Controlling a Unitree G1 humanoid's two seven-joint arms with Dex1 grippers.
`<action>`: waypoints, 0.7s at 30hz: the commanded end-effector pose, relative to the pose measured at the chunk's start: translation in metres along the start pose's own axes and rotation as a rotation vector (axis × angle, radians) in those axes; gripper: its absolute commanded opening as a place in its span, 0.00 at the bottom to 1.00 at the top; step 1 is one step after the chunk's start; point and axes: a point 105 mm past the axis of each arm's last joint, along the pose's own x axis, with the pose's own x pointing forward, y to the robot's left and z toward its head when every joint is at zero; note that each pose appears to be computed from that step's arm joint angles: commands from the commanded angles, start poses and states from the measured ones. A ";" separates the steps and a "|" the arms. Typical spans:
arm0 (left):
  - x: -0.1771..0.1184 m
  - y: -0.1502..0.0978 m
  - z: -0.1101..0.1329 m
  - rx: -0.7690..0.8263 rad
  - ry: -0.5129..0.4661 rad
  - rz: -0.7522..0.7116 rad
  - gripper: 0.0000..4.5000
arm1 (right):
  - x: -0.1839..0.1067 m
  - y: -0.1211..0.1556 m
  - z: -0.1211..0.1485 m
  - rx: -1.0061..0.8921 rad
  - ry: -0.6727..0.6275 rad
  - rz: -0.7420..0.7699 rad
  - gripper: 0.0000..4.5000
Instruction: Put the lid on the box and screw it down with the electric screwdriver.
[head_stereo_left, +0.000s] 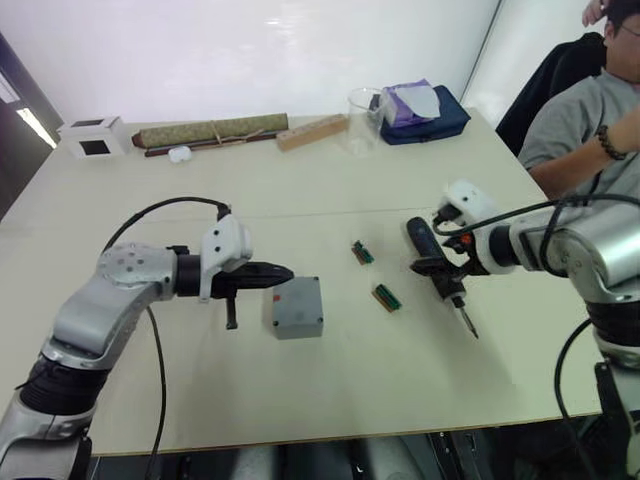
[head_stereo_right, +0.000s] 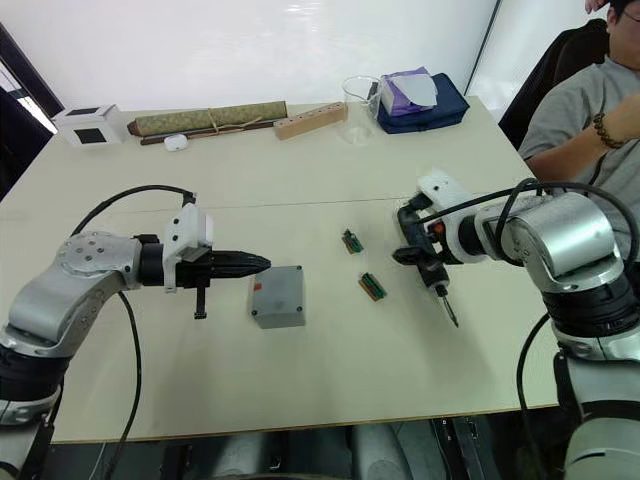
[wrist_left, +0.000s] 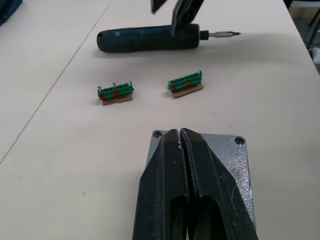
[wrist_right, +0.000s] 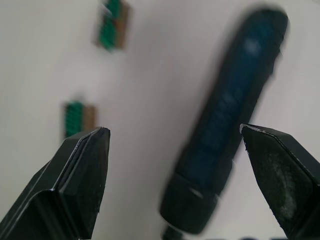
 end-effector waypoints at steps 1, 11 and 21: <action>0.001 -0.004 0.017 0.057 -0.053 -0.014 0.00 | -0.004 -0.012 0.002 0.022 0.033 -0.030 1.00; 0.006 -0.007 0.017 0.051 -0.071 0.020 0.00 | 0.020 -0.015 -0.002 0.080 0.179 0.023 1.00; 0.004 -0.009 0.015 0.039 -0.077 0.086 0.00 | 0.038 -0.004 -0.008 0.034 0.285 0.101 0.63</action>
